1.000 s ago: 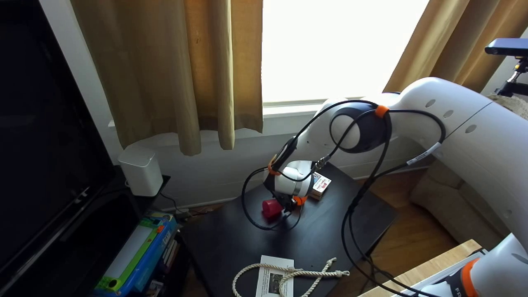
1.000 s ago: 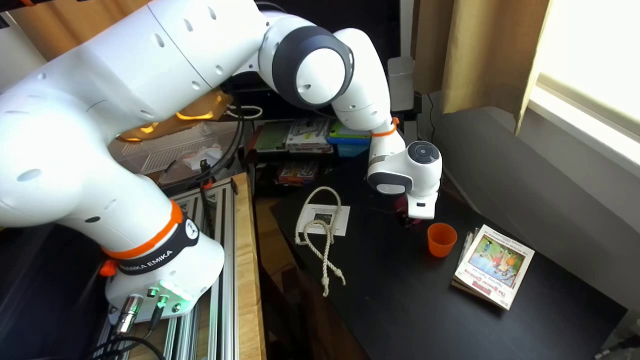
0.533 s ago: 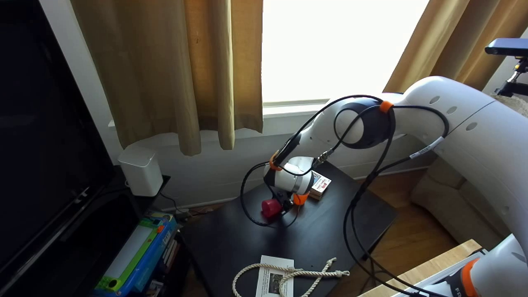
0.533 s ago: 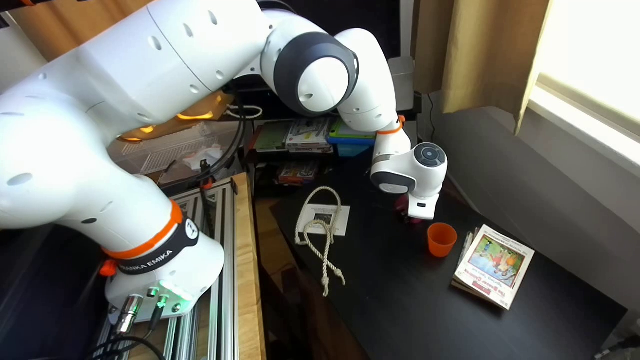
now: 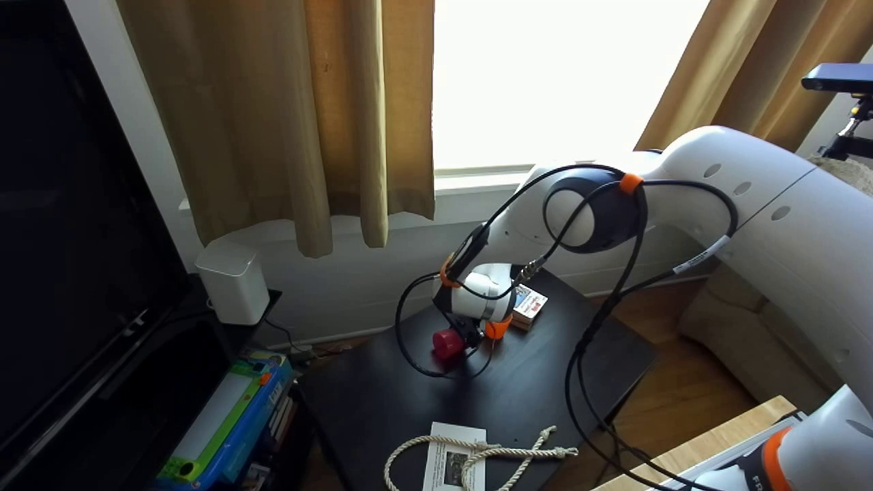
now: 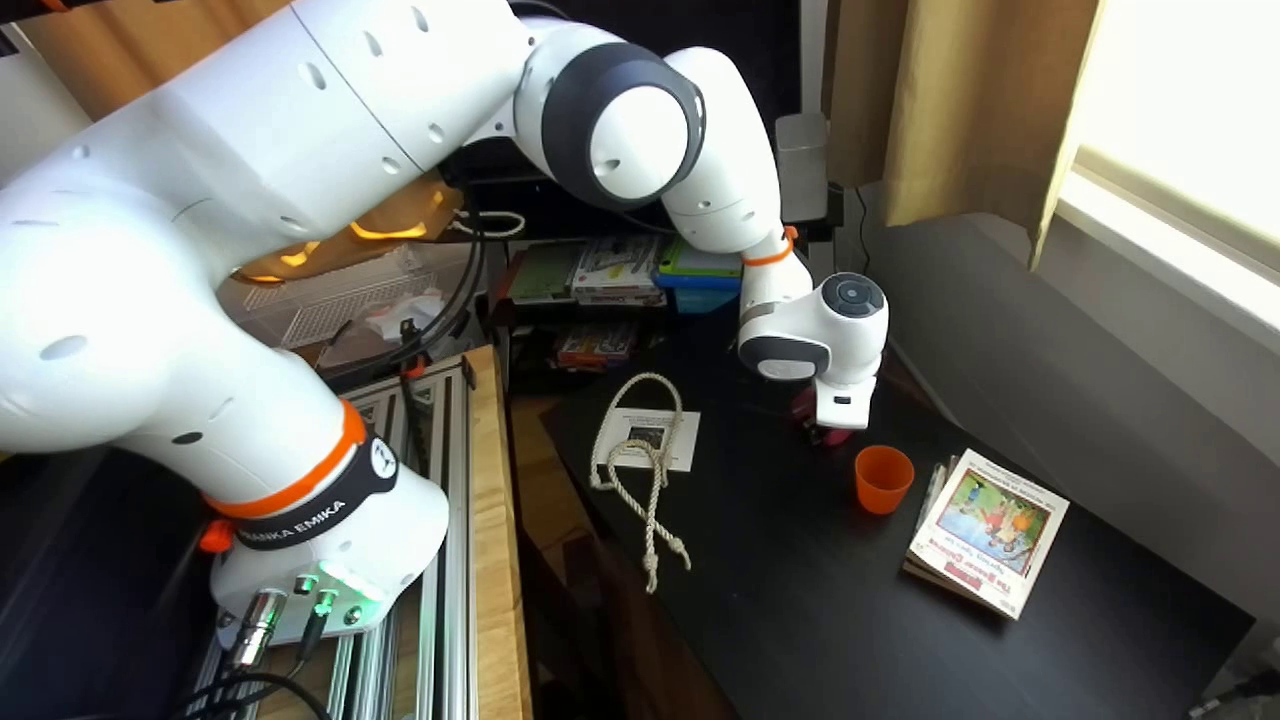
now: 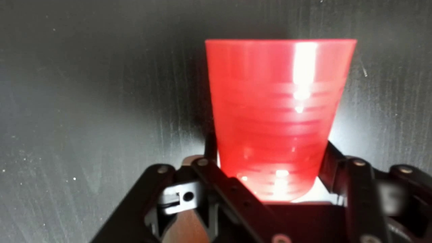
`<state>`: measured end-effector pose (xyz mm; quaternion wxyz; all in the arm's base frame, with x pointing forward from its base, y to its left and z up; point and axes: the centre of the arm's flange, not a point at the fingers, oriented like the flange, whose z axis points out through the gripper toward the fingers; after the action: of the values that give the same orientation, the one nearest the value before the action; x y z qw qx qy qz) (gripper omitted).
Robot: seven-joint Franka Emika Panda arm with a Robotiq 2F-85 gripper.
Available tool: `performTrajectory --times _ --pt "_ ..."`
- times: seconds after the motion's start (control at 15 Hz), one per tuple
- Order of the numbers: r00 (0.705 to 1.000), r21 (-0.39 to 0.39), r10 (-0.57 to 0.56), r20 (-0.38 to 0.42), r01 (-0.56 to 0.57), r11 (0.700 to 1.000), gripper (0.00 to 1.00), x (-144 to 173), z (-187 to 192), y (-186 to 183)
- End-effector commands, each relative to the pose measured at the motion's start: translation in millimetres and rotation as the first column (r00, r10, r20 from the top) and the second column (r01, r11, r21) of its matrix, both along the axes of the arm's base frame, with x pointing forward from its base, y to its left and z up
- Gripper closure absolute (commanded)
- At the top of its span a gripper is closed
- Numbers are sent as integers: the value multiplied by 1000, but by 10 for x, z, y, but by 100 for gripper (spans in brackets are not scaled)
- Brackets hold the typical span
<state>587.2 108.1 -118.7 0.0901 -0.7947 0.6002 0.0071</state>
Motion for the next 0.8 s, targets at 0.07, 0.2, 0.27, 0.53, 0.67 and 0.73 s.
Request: performTrajectory --times 0.07,0.2,0.27,0.53,0.67,0.73 --pt "994 -194 106 23 -100 976 57 -127 161 280" --pt "986 -280 160 41 -142 949 57 -158 192 381" --pt "981 -320 187 49 -162 934 57 -170 222 425" --pt "953 -462 287 95 -213 861 57 -239 275 566" --pt "944 -518 312 106 -216 828 57 -267 313 604" --pt "942 -546 318 109 -211 811 57 -284 327 616"
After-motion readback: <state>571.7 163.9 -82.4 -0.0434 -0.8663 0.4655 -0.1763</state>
